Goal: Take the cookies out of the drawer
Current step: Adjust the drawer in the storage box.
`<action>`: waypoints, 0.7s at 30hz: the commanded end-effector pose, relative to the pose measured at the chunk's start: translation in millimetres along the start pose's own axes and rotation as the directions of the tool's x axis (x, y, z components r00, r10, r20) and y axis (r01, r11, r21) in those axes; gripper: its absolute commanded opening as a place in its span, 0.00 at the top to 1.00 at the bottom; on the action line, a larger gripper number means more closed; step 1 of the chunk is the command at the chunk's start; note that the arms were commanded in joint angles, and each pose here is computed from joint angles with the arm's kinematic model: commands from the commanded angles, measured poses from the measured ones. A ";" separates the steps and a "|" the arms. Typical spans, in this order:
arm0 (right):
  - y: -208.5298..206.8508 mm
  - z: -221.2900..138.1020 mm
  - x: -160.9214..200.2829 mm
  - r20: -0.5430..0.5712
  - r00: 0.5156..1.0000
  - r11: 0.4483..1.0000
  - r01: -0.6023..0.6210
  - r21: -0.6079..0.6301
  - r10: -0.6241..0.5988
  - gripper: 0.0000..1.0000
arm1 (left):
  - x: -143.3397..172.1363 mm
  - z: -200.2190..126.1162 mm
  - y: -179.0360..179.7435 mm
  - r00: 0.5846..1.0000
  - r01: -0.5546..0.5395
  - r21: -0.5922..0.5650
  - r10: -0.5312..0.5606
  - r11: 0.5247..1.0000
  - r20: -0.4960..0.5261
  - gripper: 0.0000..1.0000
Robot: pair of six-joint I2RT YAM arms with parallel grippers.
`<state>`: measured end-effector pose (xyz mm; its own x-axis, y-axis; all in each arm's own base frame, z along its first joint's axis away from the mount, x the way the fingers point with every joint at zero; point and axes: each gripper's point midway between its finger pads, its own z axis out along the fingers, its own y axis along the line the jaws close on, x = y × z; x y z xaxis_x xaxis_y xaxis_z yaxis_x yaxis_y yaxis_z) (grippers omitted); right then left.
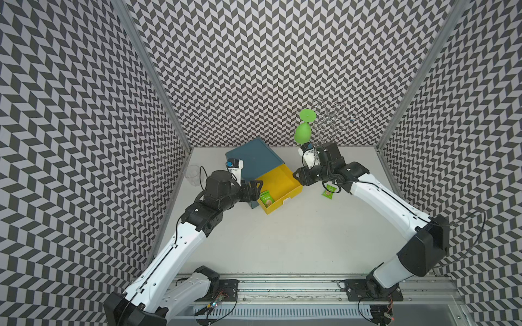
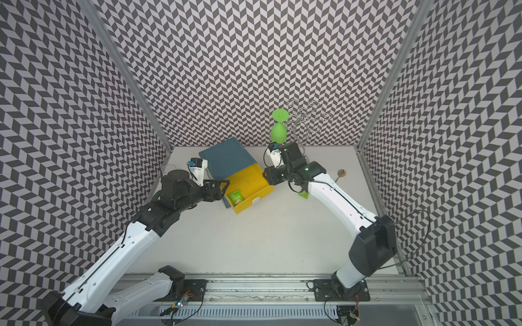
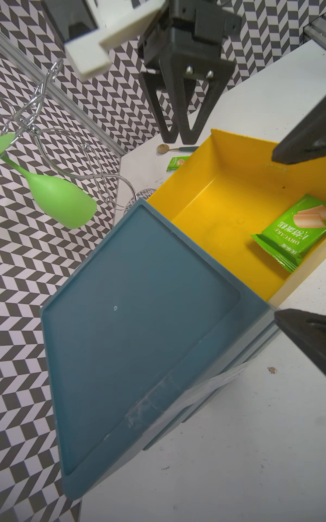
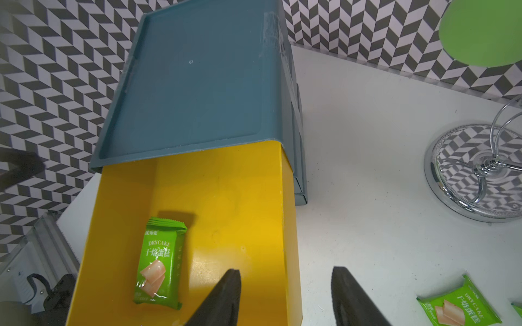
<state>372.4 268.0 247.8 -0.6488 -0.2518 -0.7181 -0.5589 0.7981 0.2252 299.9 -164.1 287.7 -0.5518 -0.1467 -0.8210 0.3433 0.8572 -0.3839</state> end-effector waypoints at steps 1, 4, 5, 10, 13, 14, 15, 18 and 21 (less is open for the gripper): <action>2.3 9.0 -1.5 -0.011 1.000 1.000 0.024 0.011 -0.024 0.47 | -15.4 -14.3 -8.5 0.999 -0.007 0.021 0.006 1.000 0.035 0.15; -3.3 12.7 0.1 -0.023 0.999 0.999 0.026 0.039 -0.025 0.49 | -16.0 -15.2 -6.1 1.000 -0.020 -0.001 0.020 1.000 0.019 0.16; -4.5 14.2 1.0 -0.028 0.999 0.999 0.026 0.044 -0.025 0.50 | -15.7 -15.1 -3.9 1.000 -0.023 -0.018 0.024 1.000 0.007 0.16; 0.7 20.8 4.4 -0.058 0.998 0.999 0.026 0.035 -0.024 0.61 | -20.2 -20.5 -9.5 1.000 -0.029 -0.002 0.029 1.000 0.002 0.16; 7.9 23.5 8.2 -0.085 0.996 0.999 0.021 0.027 -0.018 0.65 | -20.8 -21.4 -10.9 0.999 -0.033 -0.001 0.033 0.999 -0.012 0.17; 10.7 24.2 9.1 -0.093 0.996 1.000 0.019 0.025 -0.017 0.66 | -21.1 -22.1 -10.9 0.999 -0.035 -0.003 0.035 0.999 -0.013 0.17; 14.0 24.7 10.4 -0.104 0.994 1.000 0.017 0.022 -0.014 0.68 | -21.0 -22.7 -10.4 0.999 -0.038 -0.006 0.038 0.999 -0.015 0.17; 25.6 28.7 17.4 -0.128 0.992 1.000 0.013 0.025 -0.010 0.70 | -20.0 -25.0 -6.3 0.999 -0.042 -0.030 0.041 0.999 -0.017 0.17; 43.3 32.9 26.7 -0.154 0.988 1.000 0.008 0.007 -0.007 0.70 | -19.1 -26.0 -7.3 0.999 -0.048 -0.025 0.048 0.999 -0.026 0.17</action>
<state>359.1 297.9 221.2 -0.7004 -0.3341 -0.6307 -0.5589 0.8064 0.1935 290.1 -158.6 308.8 -0.5652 -0.1094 -0.8177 0.3455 0.8687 -0.3550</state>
